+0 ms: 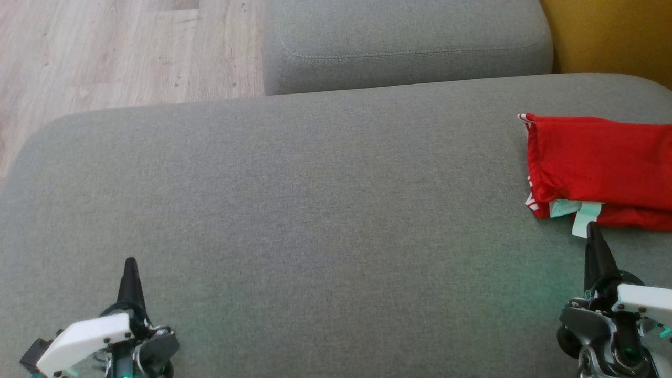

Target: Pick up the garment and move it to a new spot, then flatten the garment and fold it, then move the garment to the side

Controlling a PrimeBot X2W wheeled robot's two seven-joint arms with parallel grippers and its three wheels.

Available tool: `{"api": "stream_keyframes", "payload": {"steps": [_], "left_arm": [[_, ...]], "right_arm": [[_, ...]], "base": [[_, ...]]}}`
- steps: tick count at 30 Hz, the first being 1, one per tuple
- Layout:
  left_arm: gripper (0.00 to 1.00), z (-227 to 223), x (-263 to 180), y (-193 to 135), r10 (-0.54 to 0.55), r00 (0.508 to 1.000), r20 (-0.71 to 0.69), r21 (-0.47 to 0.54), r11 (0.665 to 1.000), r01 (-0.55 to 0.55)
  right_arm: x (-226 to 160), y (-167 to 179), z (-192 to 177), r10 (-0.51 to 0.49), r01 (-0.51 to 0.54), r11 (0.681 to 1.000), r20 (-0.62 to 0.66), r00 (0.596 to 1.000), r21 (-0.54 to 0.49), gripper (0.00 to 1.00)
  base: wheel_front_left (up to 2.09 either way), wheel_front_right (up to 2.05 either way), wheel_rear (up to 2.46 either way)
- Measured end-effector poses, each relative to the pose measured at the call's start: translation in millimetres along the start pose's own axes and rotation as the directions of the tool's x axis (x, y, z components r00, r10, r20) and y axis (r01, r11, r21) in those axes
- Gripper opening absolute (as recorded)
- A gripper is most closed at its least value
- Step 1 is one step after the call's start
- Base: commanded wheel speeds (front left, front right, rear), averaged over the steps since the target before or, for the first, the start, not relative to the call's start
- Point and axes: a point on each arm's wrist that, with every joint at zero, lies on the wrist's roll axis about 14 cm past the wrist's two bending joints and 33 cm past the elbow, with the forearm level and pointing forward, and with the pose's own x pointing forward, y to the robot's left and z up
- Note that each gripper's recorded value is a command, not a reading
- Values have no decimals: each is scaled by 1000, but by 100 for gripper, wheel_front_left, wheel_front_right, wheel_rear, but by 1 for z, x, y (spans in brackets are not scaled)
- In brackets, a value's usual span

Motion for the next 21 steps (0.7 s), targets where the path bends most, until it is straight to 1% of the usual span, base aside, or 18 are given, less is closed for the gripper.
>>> {"api": "stream_keyframes", "payload": {"steps": [21], "left_arm": [[0, 0, 0, 0, 0, 1000, 1, 0, 1000, 0]], "right_arm": [[0, 0, 0, 0, 0, 1000, 0, 1000, 0, 0]], "base": [[0, 0, 0]]}}
